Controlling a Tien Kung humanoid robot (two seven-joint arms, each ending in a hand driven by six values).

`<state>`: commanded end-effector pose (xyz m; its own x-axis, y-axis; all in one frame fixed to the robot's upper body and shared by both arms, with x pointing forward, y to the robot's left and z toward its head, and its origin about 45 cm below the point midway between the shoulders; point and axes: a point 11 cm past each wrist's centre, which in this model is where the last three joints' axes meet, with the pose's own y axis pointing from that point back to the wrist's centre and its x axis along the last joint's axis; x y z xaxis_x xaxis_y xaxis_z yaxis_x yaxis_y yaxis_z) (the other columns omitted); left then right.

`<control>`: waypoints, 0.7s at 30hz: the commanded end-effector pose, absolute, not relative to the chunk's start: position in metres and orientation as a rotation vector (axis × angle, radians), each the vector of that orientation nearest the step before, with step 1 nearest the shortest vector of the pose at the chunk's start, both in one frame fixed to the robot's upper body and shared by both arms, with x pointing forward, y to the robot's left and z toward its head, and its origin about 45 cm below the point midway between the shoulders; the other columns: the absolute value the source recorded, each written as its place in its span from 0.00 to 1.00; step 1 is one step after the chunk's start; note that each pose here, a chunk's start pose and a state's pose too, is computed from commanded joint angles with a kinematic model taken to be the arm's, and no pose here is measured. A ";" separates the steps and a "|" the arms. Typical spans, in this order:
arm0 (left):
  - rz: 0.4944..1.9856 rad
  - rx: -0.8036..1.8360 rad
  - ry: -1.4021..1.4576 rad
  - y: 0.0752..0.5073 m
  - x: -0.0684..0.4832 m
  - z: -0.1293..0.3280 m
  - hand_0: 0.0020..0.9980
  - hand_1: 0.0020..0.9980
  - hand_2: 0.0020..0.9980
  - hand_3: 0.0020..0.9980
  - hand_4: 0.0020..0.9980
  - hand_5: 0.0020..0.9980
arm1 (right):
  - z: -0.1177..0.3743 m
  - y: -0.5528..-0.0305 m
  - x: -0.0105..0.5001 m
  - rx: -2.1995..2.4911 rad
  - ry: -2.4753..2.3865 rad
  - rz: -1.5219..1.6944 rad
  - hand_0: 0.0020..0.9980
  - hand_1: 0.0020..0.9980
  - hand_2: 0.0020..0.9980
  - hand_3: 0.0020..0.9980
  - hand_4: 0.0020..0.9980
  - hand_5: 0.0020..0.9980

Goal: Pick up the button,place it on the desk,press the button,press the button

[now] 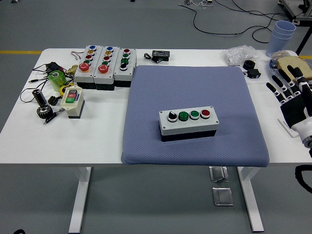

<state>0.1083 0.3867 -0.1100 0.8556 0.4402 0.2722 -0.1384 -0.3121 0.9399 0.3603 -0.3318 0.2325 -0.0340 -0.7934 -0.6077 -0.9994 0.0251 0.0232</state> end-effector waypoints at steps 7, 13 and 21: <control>0.588 1.800 0.230 0.386 0.108 -0.110 0.65 0.64 0.64 0.55 0.30 0.85 | 0.234 -0.331 0.361 -1.824 1.878 0.634 0.67 0.65 0.71 0.66 0.79 0.36; 0.584 1.799 0.234 0.385 0.107 -0.111 0.65 0.64 0.64 0.55 0.30 0.85 | 0.234 -0.331 0.361 -1.830 1.880 0.635 0.66 0.64 0.71 0.66 0.79 0.36; 0.579 1.798 0.237 0.384 0.106 -0.111 0.65 0.64 0.64 0.55 0.30 0.85 | 0.234 -0.328 0.361 -1.842 1.872 0.641 0.65 0.63 0.70 0.66 0.79 0.36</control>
